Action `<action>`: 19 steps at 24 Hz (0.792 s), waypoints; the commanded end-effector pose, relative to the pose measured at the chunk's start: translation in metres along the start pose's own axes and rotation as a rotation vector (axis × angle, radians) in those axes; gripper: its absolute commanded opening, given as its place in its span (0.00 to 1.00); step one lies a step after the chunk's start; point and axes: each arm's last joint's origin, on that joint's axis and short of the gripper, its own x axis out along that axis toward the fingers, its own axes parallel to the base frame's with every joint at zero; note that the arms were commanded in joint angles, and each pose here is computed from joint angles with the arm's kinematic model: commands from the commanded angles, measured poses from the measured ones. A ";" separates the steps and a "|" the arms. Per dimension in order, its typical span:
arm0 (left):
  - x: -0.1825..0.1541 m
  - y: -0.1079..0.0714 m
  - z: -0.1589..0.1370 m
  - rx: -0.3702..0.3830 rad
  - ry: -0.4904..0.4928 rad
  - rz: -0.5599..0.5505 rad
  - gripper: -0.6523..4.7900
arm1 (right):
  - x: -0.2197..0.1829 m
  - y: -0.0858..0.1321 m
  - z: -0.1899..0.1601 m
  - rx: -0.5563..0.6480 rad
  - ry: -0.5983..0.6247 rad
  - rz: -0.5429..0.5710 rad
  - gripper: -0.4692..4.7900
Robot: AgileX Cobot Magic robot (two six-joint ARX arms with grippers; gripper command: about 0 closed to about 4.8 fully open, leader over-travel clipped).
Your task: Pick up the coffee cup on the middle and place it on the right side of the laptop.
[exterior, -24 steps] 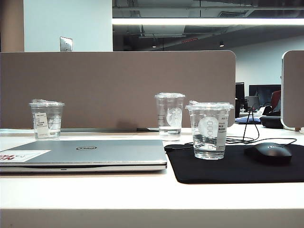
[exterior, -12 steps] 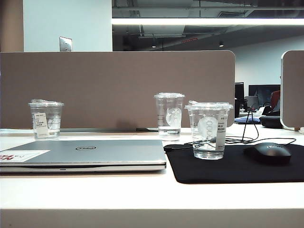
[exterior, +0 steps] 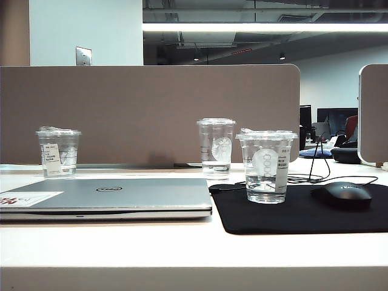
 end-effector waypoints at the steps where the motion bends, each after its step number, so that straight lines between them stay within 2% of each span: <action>1: 0.000 0.011 0.002 -0.013 -0.015 0.064 0.11 | 0.007 -0.001 -0.002 0.009 -0.123 -0.053 0.08; 3: -0.001 0.019 0.001 -0.020 -0.011 0.128 0.11 | 0.010 -0.002 -0.007 0.012 -0.148 -0.093 0.08; 8: -0.003 0.029 0.000 -0.025 -0.009 0.161 0.11 | 0.017 -0.004 -0.024 -0.005 -0.151 -0.142 0.08; 12: -0.005 0.037 0.000 -0.030 -0.007 0.241 0.11 | 0.018 -0.003 -0.027 -0.156 -0.103 -0.138 0.08; 17: -0.005 0.037 0.000 -0.029 -0.009 0.230 0.11 | 0.018 -0.003 -0.027 -0.156 -0.103 -0.143 0.08; 19: -0.005 0.036 0.000 -0.029 -0.008 0.221 0.11 | 0.018 -0.005 -0.026 -0.151 -0.115 -0.192 0.08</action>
